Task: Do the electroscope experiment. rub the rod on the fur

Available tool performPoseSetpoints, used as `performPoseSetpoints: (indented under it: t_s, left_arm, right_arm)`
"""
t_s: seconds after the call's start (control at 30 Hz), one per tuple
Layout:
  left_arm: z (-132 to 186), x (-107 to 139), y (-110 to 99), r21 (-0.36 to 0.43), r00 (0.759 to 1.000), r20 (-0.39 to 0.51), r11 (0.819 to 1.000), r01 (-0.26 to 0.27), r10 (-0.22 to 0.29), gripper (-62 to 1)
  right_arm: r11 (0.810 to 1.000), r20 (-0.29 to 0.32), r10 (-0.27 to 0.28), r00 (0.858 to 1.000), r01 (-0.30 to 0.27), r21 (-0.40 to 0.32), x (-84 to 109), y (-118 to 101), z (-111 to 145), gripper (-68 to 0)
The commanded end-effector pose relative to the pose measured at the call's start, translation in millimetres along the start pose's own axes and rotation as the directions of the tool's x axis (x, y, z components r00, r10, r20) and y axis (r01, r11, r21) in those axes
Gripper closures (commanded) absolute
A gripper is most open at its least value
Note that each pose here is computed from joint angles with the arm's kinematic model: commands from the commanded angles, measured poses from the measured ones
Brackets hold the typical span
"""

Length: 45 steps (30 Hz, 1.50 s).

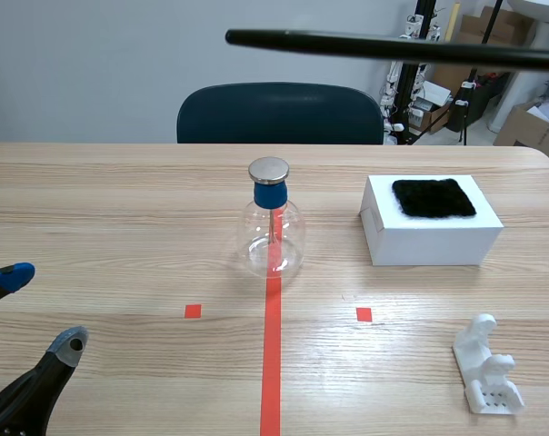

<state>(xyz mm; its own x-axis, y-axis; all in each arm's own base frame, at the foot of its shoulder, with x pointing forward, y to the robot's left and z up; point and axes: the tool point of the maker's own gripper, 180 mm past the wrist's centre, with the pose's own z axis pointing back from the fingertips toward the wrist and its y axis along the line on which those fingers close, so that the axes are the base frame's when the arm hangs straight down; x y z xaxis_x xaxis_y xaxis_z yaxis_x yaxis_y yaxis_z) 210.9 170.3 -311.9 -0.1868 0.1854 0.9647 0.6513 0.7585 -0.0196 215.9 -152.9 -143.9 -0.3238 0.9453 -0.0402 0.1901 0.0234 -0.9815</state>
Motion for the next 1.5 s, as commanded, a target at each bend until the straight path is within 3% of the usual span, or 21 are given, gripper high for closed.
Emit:
performPoseSetpoints:
  t_s: [0.0,0.2,0.37,0.83,1.47]
  left_arm:
    - [-3.4,6.8,2.6,0.001,0.999,0.032,1.0,0.012,-0.012,-62.3]
    - [-3.4,6.8,2.6,0.001,0.999,0.032,1.0,0.012,-0.012,-62.3]
    - [-3.4,6.9,2.6,0.001,0.999,0.032,1.0,0.012,-0.012,-62.3]
    - [-3.4,6.8,2.6,0.001,0.999,0.032,1.0,0.012,-0.012,-62.3]
    - [-3.4,6.8,2.6,0.001,0.999,0.032,1.0,0.012,-0.012,-62.3]
  right_arm:
    - [1.0,0.007,-0.018,1.0,0.018,-0.002,5.4,-0.6,5.1,0.0]
    - [0.989,0.041,-0.143,0.989,0.141,0.032,27.0,7.6,24.7,0.0]
    - [0.979,0.07,-0.202,0.977,0.199,0.043,43.1,11.2,27.6,0.0]
    - [0.963,0.126,-0.25,0.96,0.234,0.133,74.1,26.6,39.3,0.0]
    - [0.965,0.143,-0.24,0.96,0.22,0.143,77.4,27.9,40.3,0.0]
